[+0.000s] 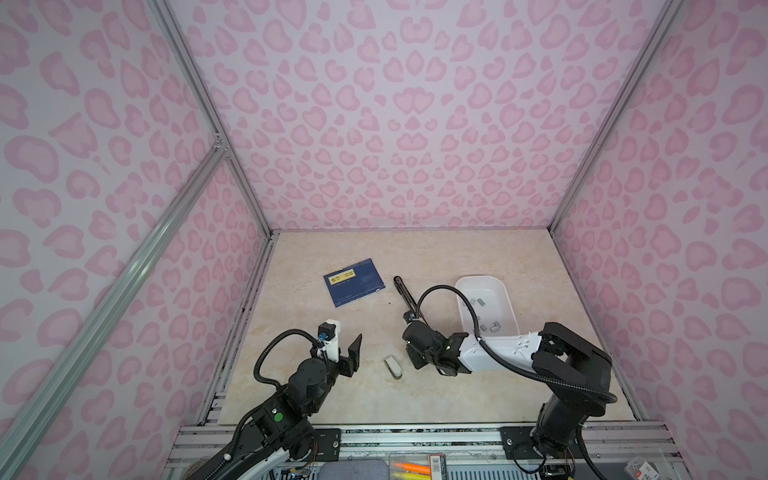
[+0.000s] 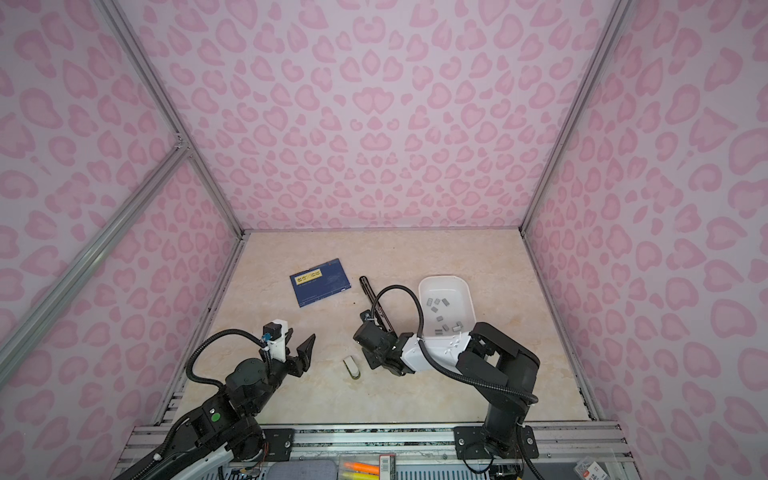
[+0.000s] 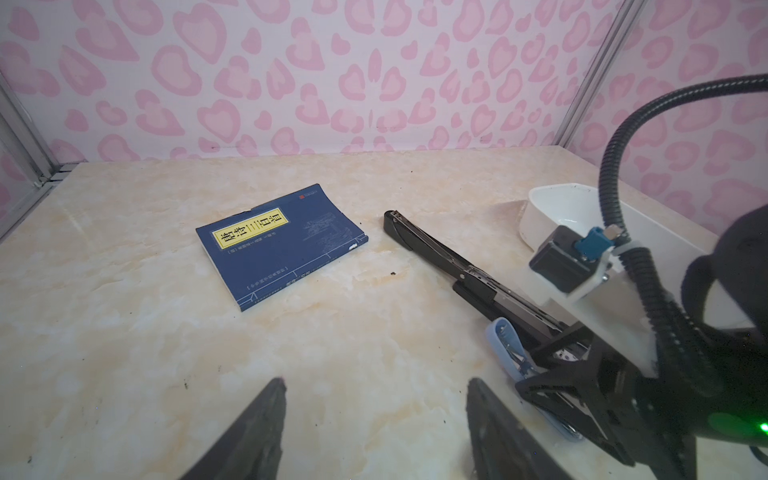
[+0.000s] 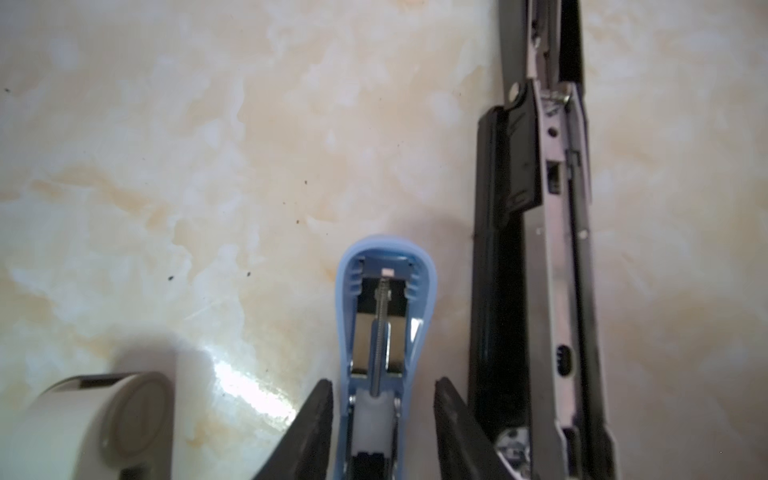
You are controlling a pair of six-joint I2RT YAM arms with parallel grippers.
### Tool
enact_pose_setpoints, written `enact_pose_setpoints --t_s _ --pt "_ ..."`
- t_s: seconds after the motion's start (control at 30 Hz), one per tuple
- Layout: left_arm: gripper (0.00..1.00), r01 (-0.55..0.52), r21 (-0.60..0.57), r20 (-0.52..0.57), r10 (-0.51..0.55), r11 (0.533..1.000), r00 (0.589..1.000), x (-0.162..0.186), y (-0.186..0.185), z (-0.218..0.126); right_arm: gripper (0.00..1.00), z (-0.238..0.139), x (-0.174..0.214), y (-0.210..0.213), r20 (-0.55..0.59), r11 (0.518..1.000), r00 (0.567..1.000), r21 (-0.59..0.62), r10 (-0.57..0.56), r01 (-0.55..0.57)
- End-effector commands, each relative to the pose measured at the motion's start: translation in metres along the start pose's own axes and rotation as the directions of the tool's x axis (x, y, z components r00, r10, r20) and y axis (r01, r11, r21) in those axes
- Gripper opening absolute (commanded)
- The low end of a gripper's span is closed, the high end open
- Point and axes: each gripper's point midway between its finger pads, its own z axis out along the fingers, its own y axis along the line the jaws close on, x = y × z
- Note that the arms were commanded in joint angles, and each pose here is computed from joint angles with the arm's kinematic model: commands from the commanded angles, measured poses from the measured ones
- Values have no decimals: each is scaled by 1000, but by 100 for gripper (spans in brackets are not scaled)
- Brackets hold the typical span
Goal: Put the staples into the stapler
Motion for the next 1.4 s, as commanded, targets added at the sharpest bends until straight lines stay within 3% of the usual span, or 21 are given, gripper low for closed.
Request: enact_pose_setpoints --t_s 0.0,0.3,0.53,0.67,0.87,1.0,1.1,1.2,1.3,1.37 --pt "70 3 8 22 -3 1000 1000 -9 -3 1 46 -9 -7 -6 44 999 999 29 13 -14" --pt "69 46 -9 -52 -46 999 998 -28 -7 -1 49 -78 -32 -12 187 999 982 40 4 -12" --pt "69 119 182 -115 -99 976 988 -57 -43 -19 50 -117 -16 3 259 998 966 -68 9 9" --pt "68 72 310 -157 -24 948 987 -85 -66 -41 51 -128 3 16 269 990 963 -136 5 32" --pt "74 88 311 -129 -49 946 990 -113 -63 -58 58 -134 22 56 314 961 948 -247 -44 127" --pt "78 -124 250 -26 134 960 991 -151 -50 -70 59 -122 30 79 299 945 952 -287 -66 156" --pt "78 -375 301 16 388 877 922 -144 -56 -73 60 -108 34 86 291 955 954 -252 -78 155" --pt "78 -456 287 -12 480 842 877 -121 -54 -57 61 -92 34 81 286 975 956 -187 -64 121" --pt "77 -581 390 -42 644 714 764 -78 -66 -40 61 -79 34 80 270 982 958 -131 -96 135" --pt "76 -593 424 -34 666 685 746 -74 -76 -36 61 -72 34 81 266 985 959 -109 -101 134"
